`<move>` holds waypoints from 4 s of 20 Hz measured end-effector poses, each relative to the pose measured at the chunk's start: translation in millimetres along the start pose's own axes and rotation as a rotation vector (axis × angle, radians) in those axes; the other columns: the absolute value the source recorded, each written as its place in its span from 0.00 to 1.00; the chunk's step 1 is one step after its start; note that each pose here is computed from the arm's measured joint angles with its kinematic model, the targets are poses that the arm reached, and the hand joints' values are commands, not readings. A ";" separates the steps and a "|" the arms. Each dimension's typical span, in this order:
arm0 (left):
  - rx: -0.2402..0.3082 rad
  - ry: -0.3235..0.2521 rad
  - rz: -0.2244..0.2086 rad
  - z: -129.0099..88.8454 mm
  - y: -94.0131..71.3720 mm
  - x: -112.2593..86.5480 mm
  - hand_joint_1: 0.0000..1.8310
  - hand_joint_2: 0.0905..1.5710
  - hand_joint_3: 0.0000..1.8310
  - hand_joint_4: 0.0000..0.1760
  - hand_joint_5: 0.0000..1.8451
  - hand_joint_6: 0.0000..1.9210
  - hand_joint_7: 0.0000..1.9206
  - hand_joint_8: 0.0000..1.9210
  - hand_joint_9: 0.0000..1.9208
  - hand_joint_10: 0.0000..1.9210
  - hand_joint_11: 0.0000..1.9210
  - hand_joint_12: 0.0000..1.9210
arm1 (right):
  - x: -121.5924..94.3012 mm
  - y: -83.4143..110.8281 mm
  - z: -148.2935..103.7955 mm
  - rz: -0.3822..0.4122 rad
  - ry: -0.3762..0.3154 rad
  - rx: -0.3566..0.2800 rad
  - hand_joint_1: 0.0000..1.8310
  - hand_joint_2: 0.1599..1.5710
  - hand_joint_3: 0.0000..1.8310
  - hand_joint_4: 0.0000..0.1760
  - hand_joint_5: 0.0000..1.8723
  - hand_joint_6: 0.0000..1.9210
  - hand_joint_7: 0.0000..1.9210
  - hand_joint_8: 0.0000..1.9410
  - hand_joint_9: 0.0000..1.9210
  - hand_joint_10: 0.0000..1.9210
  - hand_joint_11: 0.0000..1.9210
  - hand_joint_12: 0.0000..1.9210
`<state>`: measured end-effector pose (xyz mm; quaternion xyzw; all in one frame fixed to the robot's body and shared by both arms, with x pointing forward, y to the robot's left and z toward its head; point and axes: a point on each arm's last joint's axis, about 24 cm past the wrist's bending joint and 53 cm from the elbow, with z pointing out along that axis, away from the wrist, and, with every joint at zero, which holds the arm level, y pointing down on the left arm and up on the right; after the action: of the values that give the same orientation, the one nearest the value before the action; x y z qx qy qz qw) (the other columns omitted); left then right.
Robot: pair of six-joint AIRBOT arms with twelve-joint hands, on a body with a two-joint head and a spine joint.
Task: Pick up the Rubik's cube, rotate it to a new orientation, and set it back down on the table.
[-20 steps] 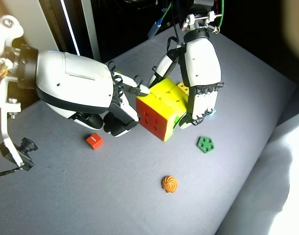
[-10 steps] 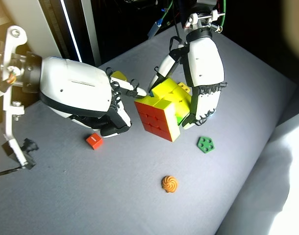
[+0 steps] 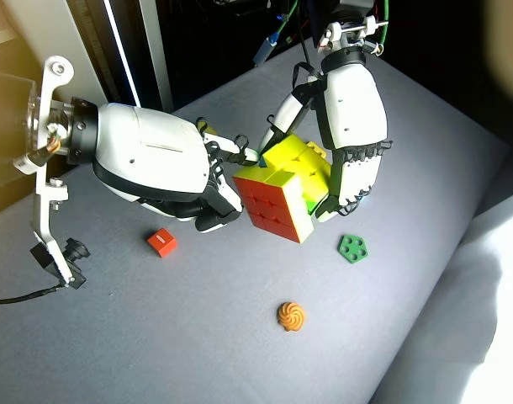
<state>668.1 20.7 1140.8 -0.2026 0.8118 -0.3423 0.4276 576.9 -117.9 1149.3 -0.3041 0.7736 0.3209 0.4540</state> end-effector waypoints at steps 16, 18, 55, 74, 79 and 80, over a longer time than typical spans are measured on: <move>0.001 -0.012 0.002 1.0 -0.9 -6.1 0.73 0.74 0.00 0.00 0.50 0.46 0.44 0.72 0.35 0.79 0.23 0.91 | 14.8 -16.8 8.1 0.036 0.031 0.028 0.74 0.71 0.00 0.53 0.07 0.00 0.43 0.66 0.50 0.91 0.35 0.98; -0.001 -0.015 0.006 0.8 0.1 -7.5 0.74 0.73 0.00 0.00 0.50 0.46 0.46 0.68 0.36 0.78 0.24 0.86 | 15.3 -15.7 10.9 0.037 0.032 0.027 0.75 0.68 0.00 0.52 0.08 0.00 0.49 0.59 0.51 0.90 0.34 0.93; 0.002 -0.019 0.003 0.4 -1.8 -13.9 0.74 0.73 0.00 0.00 0.49 0.46 0.45 0.69 0.36 0.78 0.24 0.86 | 29.3 -15.6 27.8 -0.003 0.063 0.047 0.75 0.67 0.00 0.53 0.10 0.00 0.49 0.58 0.50 0.85 0.33 0.89; 0.010 -0.016 0.000 0.4 -5.3 -16.6 0.74 0.73 0.00 0.00 0.50 0.47 0.45 0.69 0.36 0.77 0.24 0.85 | -40.6 19.5 4.0 -0.028 -0.109 -0.055 0.75 0.66 0.00 0.35 0.09 0.00 0.52 0.54 0.54 0.93 0.41 1.00; 0.002 -0.027 0.006 0.8 -3.2 -19.7 0.74 0.72 0.00 0.00 0.51 0.45 0.47 0.66 0.38 0.75 0.26 0.83 | -43.2 10.6 2.6 -0.022 -0.115 -0.034 0.75 0.67 0.00 0.39 0.10 0.01 0.49 0.58 0.51 0.92 0.38 0.99; 0.001 -0.027 0.006 0.8 -3.1 -19.7 0.74 0.72 0.00 0.00 0.51 0.45 0.46 0.67 0.38 0.74 0.26 0.81 | -43.5 10.8 2.8 -0.019 -0.117 -0.035 0.75 0.68 0.00 0.47 0.08 0.00 0.48 0.60 0.51 0.94 0.37 1.00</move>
<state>679.8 30.5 1153.7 -0.2045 0.8062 -0.3388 0.4398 587.7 -101.3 1189.6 -0.3002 0.7371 0.3472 0.4960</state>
